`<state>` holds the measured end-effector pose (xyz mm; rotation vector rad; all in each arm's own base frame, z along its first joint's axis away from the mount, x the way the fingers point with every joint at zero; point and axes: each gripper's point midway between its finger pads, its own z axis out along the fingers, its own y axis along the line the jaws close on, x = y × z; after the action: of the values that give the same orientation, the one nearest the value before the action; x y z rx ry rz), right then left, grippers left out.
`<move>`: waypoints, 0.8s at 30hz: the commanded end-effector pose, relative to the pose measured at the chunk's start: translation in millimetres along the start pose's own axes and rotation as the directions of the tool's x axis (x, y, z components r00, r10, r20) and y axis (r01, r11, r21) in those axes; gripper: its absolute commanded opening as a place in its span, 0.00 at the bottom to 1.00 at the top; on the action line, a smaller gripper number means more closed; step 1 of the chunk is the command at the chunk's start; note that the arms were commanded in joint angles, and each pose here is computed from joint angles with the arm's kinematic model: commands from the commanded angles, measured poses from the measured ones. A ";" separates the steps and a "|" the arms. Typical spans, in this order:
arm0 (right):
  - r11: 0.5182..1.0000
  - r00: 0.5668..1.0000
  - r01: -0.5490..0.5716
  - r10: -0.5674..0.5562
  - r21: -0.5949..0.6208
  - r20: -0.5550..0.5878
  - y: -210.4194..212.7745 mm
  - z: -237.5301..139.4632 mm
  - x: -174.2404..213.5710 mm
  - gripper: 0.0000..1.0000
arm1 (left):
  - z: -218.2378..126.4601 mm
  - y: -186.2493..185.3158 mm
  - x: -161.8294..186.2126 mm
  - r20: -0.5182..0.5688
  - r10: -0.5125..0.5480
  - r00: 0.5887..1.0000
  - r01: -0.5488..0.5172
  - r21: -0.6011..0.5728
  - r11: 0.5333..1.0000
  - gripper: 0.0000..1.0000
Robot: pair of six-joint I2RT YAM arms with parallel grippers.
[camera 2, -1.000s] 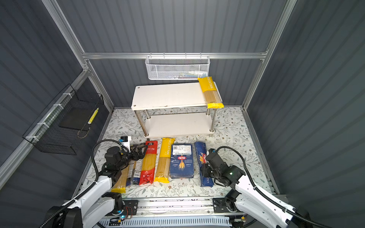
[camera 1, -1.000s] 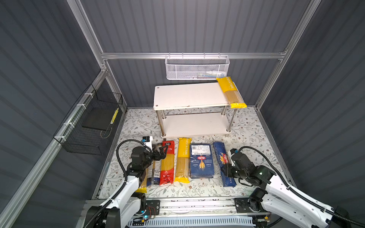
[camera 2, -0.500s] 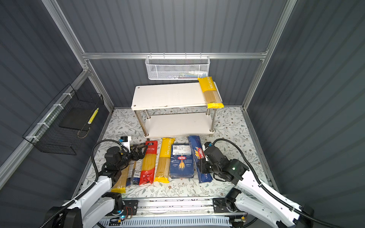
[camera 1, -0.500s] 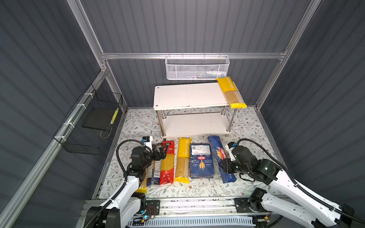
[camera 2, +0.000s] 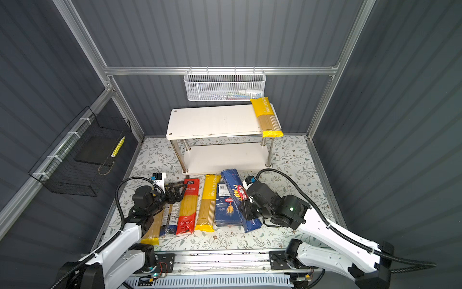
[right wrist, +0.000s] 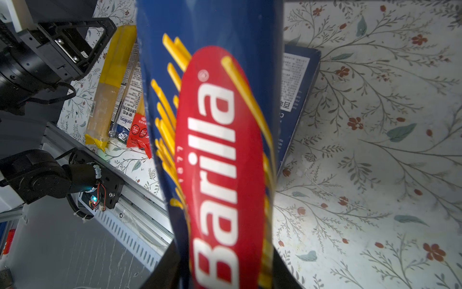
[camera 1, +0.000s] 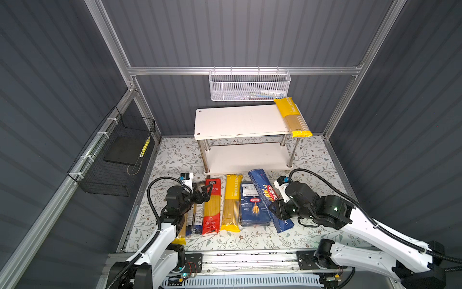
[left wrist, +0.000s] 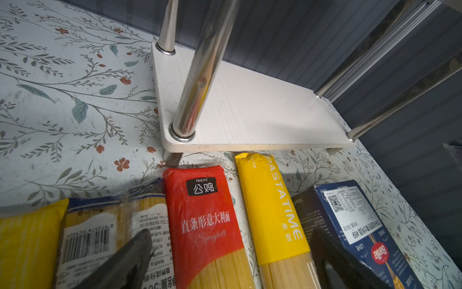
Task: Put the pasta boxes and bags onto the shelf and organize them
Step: 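Lift the narrow blue Barilla box with the right gripper toward the shelf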
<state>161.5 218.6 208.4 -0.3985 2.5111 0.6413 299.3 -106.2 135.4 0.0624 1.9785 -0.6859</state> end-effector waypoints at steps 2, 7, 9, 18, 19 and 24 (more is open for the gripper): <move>0.995 0.986 0.057 -0.043 -0.081 0.163 34.2 -28.8 -51.2 0.36 | -0.4 -1.4 -6.3 0.012 0.009 1.000 -0.009 -0.001 1.000 1.00; 0.991 0.978 0.101 -0.082 -0.090 0.191 50.3 -42.9 -71.9 0.36 | -0.9 -1.6 -6.4 0.012 0.013 1.000 -0.013 -0.001 1.000 1.00; 0.990 0.972 0.111 -0.089 -0.092 0.216 54.8 -48.8 -80.9 0.36 | -1.1 -1.8 -6.7 0.013 0.014 1.000 -0.014 0.000 1.000 1.00; 0.984 0.958 0.149 -0.120 -0.095 0.261 75.9 -69.8 -114.1 0.36 | -0.7 -1.6 -6.5 0.011 0.011 1.000 -0.011 -0.001 1.000 1.00; 0.985 0.955 0.147 -0.118 -0.090 0.273 77.1 -71.8 -119.3 0.35 | -0.9 -1.6 -6.6 0.012 0.011 1.000 -0.011 -0.001 1.000 1.00; 0.985 0.942 0.150 -0.117 -0.081 0.314 84.1 -87.1 -146.2 0.34 | -1.3 -1.9 -6.7 0.013 0.014 1.000 -0.014 0.000 1.000 1.00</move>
<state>198.3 263.7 326.7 -0.5079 2.3233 0.6645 299.2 -106.2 135.2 0.0626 1.9792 -0.6857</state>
